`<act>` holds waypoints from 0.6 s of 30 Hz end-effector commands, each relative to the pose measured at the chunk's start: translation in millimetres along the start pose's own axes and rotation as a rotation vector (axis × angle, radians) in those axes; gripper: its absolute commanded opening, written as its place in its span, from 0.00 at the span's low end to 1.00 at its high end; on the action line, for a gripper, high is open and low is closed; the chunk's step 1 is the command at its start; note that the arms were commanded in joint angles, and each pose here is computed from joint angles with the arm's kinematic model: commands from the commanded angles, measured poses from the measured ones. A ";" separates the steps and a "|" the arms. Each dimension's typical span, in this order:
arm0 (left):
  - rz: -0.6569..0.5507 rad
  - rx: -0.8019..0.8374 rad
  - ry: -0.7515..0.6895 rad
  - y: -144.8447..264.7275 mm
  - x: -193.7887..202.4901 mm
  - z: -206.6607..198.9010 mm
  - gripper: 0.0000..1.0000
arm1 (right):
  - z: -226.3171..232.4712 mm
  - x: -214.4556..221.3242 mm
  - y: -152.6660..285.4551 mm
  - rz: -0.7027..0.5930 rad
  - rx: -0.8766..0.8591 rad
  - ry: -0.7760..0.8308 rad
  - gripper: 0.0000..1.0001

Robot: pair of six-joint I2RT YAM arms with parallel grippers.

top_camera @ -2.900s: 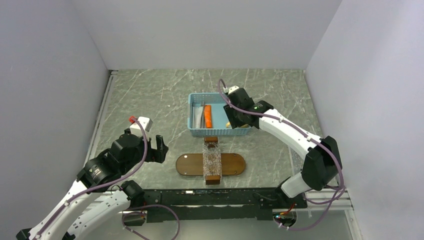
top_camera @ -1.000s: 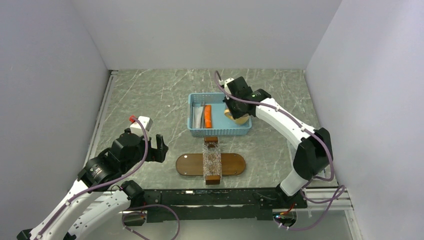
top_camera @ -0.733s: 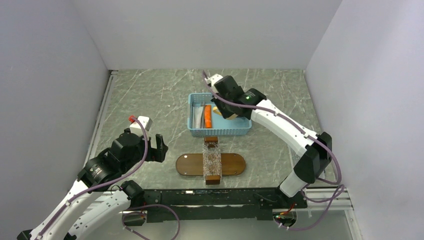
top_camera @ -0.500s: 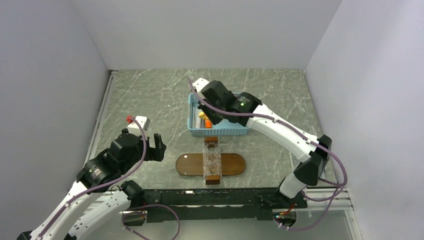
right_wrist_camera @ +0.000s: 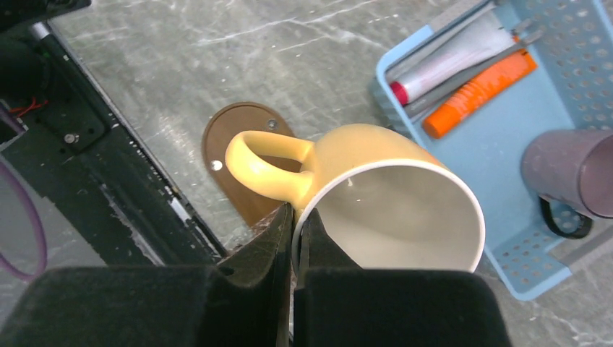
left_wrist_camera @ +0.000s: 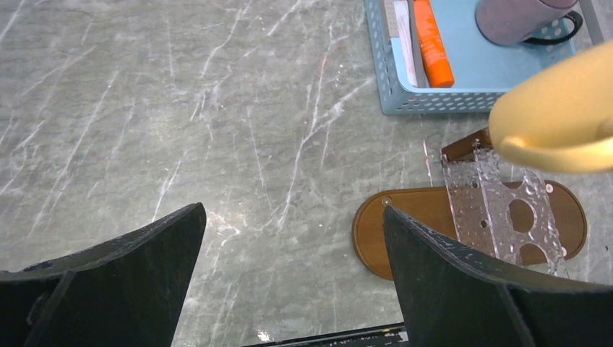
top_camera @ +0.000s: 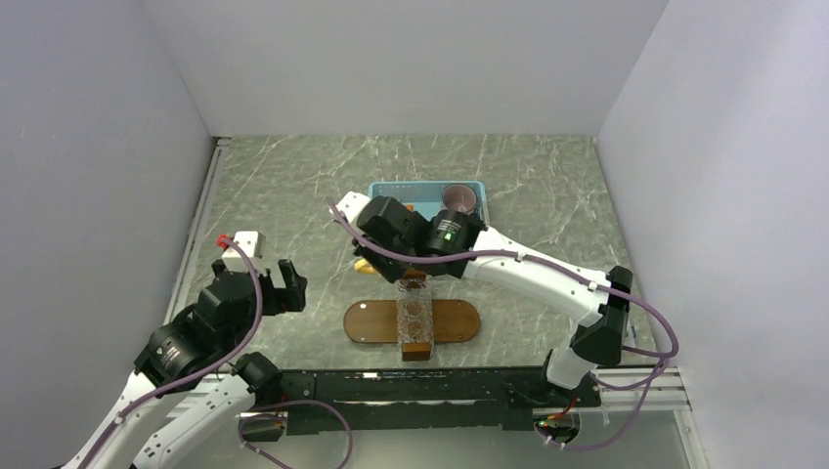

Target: Prepare toiletry sets of a toothbrush and toothpaste on the tray

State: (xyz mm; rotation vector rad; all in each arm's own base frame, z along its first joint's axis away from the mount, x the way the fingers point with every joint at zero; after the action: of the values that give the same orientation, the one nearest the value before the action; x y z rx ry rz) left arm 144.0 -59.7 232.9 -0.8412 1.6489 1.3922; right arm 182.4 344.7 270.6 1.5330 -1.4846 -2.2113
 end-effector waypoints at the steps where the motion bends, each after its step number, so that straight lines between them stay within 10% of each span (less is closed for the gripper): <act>1: -0.067 -0.081 0.070 10.7 -10.6 15.7 0.99 | 20.7 -12.0 -0.1 -0.076 -0.059 -0.036 0.00; 18: -0.113 -0.152 0.130 21.5 -11.7 31.7 0.99 | 73.0 21.1 -34.5 0.031 -0.099 -0.017 0.00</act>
State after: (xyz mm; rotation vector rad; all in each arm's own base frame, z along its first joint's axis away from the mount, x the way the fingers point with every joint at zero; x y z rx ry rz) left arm 137.1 -34.6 237.0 -1.0137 1.6011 1.4337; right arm 130.5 381.5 226.1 1.4112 -1.3892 -2.1682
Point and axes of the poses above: each gripper's point midway between its finger pads, its own y axis back along the fingers, its own z axis along the line the jaws close on, x = y × z, the point moved 3 cm from there along y, back along the fingers, and after that the axes turned 8 degrees about -y, right-handed, at the moved point
